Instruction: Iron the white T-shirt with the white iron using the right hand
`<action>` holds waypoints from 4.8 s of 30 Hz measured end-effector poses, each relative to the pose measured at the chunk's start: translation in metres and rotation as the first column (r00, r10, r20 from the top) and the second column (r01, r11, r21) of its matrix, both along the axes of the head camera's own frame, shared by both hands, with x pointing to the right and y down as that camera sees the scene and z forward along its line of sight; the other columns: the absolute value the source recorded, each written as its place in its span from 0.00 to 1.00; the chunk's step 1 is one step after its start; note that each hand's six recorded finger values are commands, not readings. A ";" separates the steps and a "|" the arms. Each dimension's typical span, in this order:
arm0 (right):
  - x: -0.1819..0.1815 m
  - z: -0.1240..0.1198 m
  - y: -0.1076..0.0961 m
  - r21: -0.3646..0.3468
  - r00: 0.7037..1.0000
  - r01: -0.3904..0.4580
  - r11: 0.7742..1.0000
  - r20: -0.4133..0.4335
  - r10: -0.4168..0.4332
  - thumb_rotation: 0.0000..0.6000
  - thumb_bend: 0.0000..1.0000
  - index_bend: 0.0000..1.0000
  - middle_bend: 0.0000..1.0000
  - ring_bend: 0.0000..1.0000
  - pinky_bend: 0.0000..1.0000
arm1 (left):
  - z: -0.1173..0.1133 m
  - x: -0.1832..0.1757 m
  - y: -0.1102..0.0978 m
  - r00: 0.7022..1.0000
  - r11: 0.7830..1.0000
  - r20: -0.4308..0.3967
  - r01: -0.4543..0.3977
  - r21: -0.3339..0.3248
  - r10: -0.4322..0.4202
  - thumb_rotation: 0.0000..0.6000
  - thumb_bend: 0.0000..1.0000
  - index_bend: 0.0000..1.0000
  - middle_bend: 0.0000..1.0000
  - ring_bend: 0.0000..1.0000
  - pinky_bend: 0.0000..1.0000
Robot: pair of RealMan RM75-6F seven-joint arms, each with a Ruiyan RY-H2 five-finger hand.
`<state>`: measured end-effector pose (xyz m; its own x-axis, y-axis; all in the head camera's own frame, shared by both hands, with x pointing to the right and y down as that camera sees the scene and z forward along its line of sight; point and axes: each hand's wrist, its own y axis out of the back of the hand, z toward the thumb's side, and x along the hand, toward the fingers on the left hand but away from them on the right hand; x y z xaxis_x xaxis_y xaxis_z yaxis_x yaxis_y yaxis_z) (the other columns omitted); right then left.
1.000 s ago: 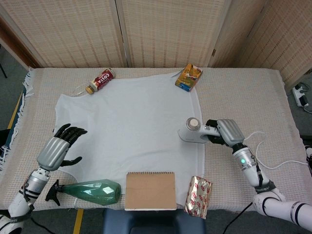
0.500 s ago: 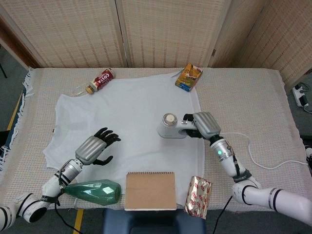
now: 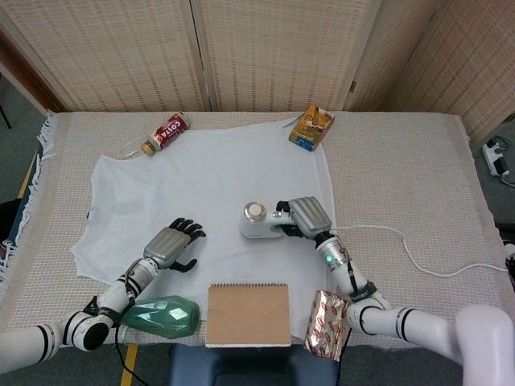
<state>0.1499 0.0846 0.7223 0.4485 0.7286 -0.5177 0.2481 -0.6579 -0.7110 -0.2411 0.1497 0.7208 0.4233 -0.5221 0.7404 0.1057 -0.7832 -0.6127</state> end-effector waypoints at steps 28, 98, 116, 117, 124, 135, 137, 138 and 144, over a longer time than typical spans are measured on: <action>0.066 0.026 0.009 0.062 0.948 0.162 0.985 -0.287 -0.138 1.00 0.88 0.60 0.71 0.67 0.80 | 0.008 -0.007 0.010 0.999 0.997 0.042 0.031 -0.066 -0.028 0.73 0.45 0.18 0.12 0.03 0.00; 0.092 0.017 0.033 0.118 0.982 0.107 0.987 -0.169 -0.086 1.00 0.86 0.58 0.71 0.68 0.80 | -0.011 0.007 0.011 1.000 1.000 -0.013 0.020 -0.006 -0.020 0.73 0.44 0.18 0.11 0.02 0.00; 0.076 -0.013 -0.019 0.212 0.997 -0.011 0.977 -0.068 0.026 1.00 0.86 0.58 0.71 0.68 0.80 | -0.016 0.008 0.008 1.000 1.000 -0.021 0.023 0.015 -0.023 0.73 0.44 0.18 0.11 0.02 0.00; 0.066 -0.011 -0.022 0.210 0.998 -0.012 0.978 -0.057 0.024 1.00 0.86 0.58 0.71 0.68 0.80 | -0.016 0.007 0.008 1.000 1.000 -0.021 0.023 0.015 -0.023 0.73 0.44 0.18 0.11 0.02 0.00; 0.020 0.015 -0.023 0.195 0.997 0.018 0.981 -0.071 -0.004 1.00 0.86 0.58 0.71 0.68 0.80 | -0.016 0.007 0.008 1.000 1.000 -0.020 0.023 0.015 -0.023 0.74 0.44 0.18 0.11 0.02 0.00; -0.007 0.051 -0.020 0.185 0.987 0.066 0.980 -0.154 -0.037 1.00 0.86 0.58 0.71 0.68 0.80 | -0.012 -0.001 0.009 0.999 0.999 -0.009 0.032 0.009 -0.032 0.74 0.44 0.18 0.11 0.02 0.00; -0.003 0.054 -0.020 0.182 0.986 0.065 0.981 -0.164 -0.035 1.00 0.86 0.58 0.71 0.68 0.80 | -0.011 -0.002 0.009 0.999 0.999 -0.008 0.034 0.007 -0.034 0.74 0.44 0.18 0.11 0.02 0.00; 0.000 0.055 -0.021 0.182 0.985 0.064 0.981 -0.171 -0.033 1.00 0.86 0.58 0.71 0.68 0.80 | -0.011 -0.002 0.010 0.999 0.999 -0.007 0.035 0.007 -0.035 0.73 0.44 0.18 0.11 0.02 0.00; 0.029 0.059 -0.026 0.188 0.976 0.047 0.981 -0.219 -0.005 1.00 0.86 0.58 0.71 0.68 0.80 | -0.012 -0.002 0.010 0.999 0.999 -0.009 0.035 0.009 -0.035 0.74 0.44 0.18 0.11 0.02 0.00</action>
<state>0.1792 0.0583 0.7813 0.3614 0.8127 -0.4571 0.0593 -0.5093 -0.8585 -0.2433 0.1594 0.7087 0.4115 -0.5431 0.7319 0.0726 -0.7810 -0.6204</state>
